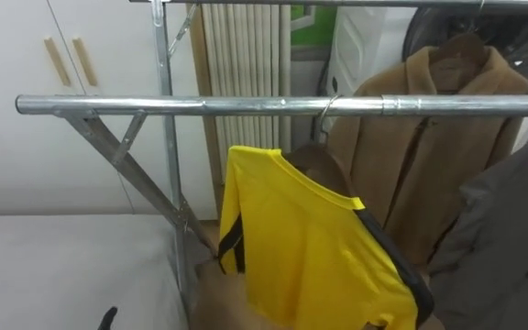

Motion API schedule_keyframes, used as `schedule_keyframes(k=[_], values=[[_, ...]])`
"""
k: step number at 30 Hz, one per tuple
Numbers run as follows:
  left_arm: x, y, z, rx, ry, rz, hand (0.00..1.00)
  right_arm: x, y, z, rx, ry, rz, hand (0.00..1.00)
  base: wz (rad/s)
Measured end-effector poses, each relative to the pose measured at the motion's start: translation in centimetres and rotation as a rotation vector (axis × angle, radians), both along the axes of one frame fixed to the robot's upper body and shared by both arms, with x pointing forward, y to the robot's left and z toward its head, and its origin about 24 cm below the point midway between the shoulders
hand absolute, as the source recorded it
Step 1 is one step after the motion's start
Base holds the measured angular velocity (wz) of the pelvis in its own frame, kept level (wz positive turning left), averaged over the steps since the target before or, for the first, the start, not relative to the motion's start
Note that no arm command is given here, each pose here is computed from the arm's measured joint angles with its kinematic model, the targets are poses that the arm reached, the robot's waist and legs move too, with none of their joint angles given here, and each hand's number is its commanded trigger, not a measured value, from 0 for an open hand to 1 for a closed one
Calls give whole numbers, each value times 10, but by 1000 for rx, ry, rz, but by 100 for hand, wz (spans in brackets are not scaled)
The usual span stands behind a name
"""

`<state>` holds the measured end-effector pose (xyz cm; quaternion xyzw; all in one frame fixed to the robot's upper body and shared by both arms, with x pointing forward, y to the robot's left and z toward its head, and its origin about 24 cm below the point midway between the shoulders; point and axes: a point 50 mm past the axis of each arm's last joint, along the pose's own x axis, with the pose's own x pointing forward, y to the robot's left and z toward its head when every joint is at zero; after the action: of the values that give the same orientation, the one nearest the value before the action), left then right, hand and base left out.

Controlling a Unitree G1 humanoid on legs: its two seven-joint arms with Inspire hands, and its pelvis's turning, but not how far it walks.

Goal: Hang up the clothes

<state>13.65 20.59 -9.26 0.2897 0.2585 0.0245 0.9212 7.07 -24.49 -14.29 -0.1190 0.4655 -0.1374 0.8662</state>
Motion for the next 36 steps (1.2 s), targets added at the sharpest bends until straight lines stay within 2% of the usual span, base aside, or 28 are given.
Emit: schedule_keyframes(k=[3,10,19,24,36], values=[[-3,5,-3,8,15,22,0,-13,2,-7,41,58,-12,0,2],[-5,5,-6,7,24,23,0,-31,5,-14,125,119,-93,0,11],[-1,-1,-5,-11,16,17,0,-38,5,-18,189,142,-151,0,5],[4,-7,-5,-41,13,3,0,-46,4,-20,197,166,-193,0,6],[-1,-7,-13,-58,78,-22,0,-44,4,-20,201,169,-193,0,1]])
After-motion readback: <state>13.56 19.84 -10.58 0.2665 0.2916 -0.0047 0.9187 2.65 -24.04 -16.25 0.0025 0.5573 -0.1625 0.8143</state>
